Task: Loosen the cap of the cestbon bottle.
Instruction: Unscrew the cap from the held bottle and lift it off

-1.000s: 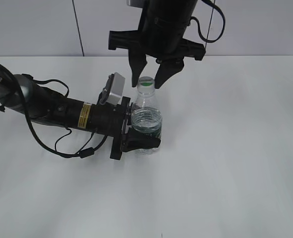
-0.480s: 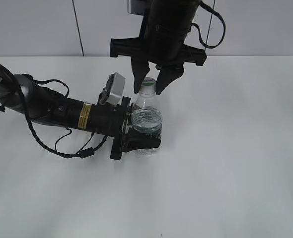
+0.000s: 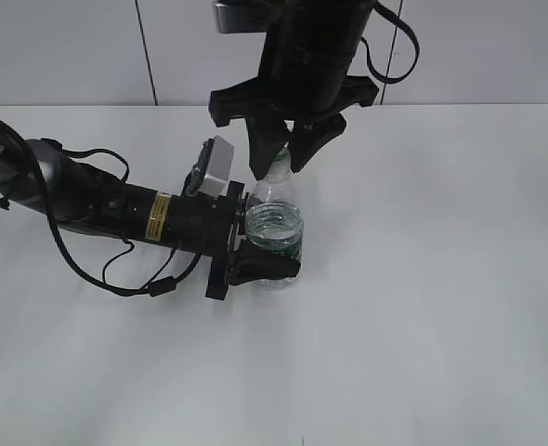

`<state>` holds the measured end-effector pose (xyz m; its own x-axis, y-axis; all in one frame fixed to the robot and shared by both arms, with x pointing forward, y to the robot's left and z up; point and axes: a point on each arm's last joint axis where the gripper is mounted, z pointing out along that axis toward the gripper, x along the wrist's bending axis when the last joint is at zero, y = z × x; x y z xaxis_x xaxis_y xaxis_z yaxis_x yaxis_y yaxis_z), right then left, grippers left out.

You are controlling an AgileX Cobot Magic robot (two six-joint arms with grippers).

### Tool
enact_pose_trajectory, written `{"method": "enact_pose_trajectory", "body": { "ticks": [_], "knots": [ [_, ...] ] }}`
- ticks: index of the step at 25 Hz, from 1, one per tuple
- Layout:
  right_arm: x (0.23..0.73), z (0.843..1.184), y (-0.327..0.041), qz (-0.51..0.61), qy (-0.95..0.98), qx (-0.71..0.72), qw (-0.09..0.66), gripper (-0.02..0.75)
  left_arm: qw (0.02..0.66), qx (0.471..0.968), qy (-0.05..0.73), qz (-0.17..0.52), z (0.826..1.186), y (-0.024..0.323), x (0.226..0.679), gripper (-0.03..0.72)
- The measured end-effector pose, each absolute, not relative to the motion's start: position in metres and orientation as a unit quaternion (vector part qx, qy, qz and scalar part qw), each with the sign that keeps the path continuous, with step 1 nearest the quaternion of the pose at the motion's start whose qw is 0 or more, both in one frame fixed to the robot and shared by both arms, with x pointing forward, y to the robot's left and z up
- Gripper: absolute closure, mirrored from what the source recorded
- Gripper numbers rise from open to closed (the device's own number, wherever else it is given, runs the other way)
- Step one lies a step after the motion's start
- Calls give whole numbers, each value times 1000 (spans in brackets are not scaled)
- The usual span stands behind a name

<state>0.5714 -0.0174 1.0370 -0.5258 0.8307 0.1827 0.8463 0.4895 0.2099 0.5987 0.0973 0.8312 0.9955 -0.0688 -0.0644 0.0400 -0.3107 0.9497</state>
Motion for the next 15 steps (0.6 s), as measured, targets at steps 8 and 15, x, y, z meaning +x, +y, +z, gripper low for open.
{"method": "enact_pose_trajectory", "body": {
  "ticks": [8,15],
  "knots": [
    [571,1037,-18,-141,-942,-304,0,432,587,808,-13,-46,831,97,598,276],
    [571,1037,-18,-140,-974,-176,-19,433,587,808,-16,-46,831,97,598,276]
  ]
}}
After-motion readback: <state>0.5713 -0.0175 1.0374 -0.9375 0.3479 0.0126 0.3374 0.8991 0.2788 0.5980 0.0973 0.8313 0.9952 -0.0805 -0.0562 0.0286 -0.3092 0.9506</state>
